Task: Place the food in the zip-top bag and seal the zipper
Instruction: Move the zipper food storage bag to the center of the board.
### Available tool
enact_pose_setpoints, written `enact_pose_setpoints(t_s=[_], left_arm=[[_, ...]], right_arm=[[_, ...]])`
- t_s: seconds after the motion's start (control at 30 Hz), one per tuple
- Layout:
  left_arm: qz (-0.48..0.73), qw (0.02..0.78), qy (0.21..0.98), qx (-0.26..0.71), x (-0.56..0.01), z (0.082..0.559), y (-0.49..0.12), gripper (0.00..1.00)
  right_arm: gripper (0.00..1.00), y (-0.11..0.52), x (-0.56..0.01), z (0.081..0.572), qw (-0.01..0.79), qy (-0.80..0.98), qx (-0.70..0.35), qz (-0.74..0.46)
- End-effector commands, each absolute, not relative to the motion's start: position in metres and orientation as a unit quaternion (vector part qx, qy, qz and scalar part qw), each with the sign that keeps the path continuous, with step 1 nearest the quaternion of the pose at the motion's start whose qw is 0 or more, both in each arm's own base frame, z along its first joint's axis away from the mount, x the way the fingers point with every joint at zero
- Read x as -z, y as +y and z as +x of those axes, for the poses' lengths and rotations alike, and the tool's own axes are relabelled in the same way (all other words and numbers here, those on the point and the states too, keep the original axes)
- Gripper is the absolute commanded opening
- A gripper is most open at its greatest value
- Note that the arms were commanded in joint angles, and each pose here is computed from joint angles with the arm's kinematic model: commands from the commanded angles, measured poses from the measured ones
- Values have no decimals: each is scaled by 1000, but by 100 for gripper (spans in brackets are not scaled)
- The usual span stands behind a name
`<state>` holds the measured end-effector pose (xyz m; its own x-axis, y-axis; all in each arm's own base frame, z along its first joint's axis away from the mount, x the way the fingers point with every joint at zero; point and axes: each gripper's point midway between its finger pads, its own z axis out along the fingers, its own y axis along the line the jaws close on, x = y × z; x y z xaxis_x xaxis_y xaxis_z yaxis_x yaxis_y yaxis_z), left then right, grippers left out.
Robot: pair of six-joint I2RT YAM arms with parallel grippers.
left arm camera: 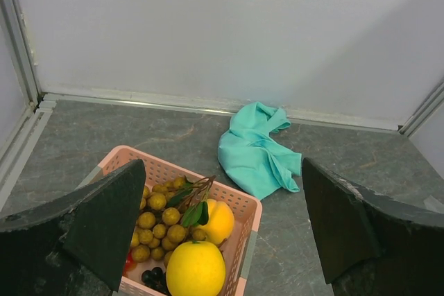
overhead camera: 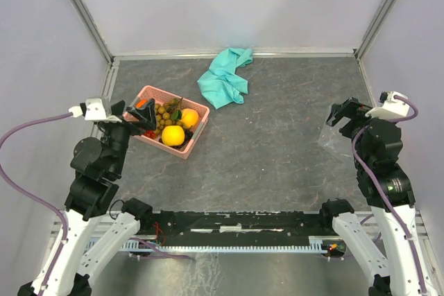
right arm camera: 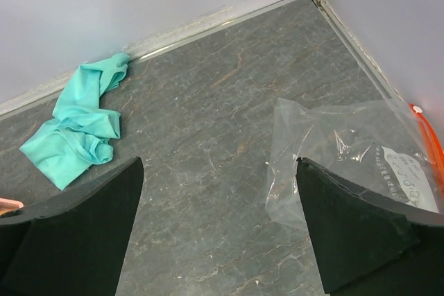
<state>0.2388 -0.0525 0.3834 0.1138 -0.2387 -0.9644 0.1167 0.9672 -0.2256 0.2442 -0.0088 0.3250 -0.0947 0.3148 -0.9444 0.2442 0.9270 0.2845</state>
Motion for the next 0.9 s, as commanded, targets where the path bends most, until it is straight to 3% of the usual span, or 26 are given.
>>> enact_pose_setpoints(t_s=[0.0,0.4,0.87], left_arm=[[-53,753,641,141,-392,236,-55,99],[-53,743,652,141,-380,238,-57,99],[-33,694,697,176,-340,249,-82,100]], right_arm=[[99,-15,-328,243,650,731,-19,205],[99,-29,-279,246,592,768,34,243],[99,-38,-190,280,455,841,133,259]])
